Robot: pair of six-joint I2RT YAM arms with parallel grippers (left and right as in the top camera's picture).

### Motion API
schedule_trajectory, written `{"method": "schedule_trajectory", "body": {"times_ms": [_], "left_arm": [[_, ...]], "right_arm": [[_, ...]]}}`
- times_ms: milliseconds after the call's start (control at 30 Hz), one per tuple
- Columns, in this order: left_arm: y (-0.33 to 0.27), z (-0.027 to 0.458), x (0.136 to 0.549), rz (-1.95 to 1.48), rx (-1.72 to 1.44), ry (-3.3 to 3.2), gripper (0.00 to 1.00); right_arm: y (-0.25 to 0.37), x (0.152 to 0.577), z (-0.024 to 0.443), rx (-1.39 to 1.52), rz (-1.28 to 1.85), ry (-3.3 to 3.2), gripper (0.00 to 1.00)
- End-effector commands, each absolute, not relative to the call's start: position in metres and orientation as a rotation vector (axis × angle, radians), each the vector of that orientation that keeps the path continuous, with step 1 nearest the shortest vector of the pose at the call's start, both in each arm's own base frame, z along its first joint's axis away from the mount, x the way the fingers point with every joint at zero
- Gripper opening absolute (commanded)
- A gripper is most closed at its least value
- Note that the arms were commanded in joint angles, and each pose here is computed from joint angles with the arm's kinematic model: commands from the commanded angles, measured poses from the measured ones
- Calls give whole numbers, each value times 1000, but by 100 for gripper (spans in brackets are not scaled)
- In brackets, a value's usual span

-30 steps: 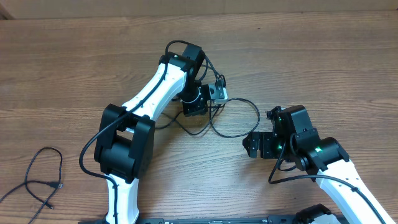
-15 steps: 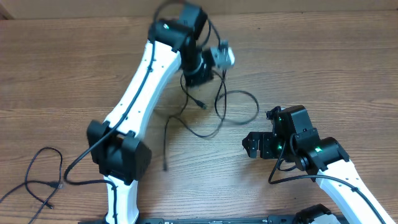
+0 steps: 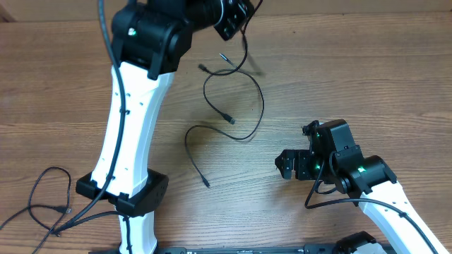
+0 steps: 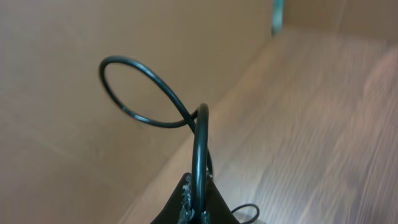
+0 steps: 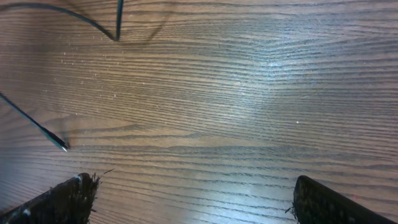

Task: Untangle cables
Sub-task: 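Lift the grasped cable with the left gripper and carry it leftward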

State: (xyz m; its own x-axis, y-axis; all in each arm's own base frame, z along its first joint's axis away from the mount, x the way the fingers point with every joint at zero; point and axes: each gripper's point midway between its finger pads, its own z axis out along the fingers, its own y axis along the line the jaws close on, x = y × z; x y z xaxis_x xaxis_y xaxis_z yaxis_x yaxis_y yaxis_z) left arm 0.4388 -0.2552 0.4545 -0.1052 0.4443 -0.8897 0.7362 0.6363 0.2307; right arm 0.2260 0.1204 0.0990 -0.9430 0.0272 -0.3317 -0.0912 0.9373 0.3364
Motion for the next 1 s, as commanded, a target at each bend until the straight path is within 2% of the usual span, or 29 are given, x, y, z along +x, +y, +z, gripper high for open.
{"method": "schedule_trajectory", "body": {"times_ms": [0,300,600,967], "left_arm": [[-248,502,422,-420,801,1688,4],[-220,531,426,-284,655,1656,4],[-146,516,448,-4,197,1825,4],[-74,496,442,265,-102,1910,4]], "right_arm": [[121,229,104,-64,504,2736,100],[121,229,104,-85,500,2735,100],[121,229,104,-85,500,2735,100],[121,229,104,-85,500,2735,100]]}}
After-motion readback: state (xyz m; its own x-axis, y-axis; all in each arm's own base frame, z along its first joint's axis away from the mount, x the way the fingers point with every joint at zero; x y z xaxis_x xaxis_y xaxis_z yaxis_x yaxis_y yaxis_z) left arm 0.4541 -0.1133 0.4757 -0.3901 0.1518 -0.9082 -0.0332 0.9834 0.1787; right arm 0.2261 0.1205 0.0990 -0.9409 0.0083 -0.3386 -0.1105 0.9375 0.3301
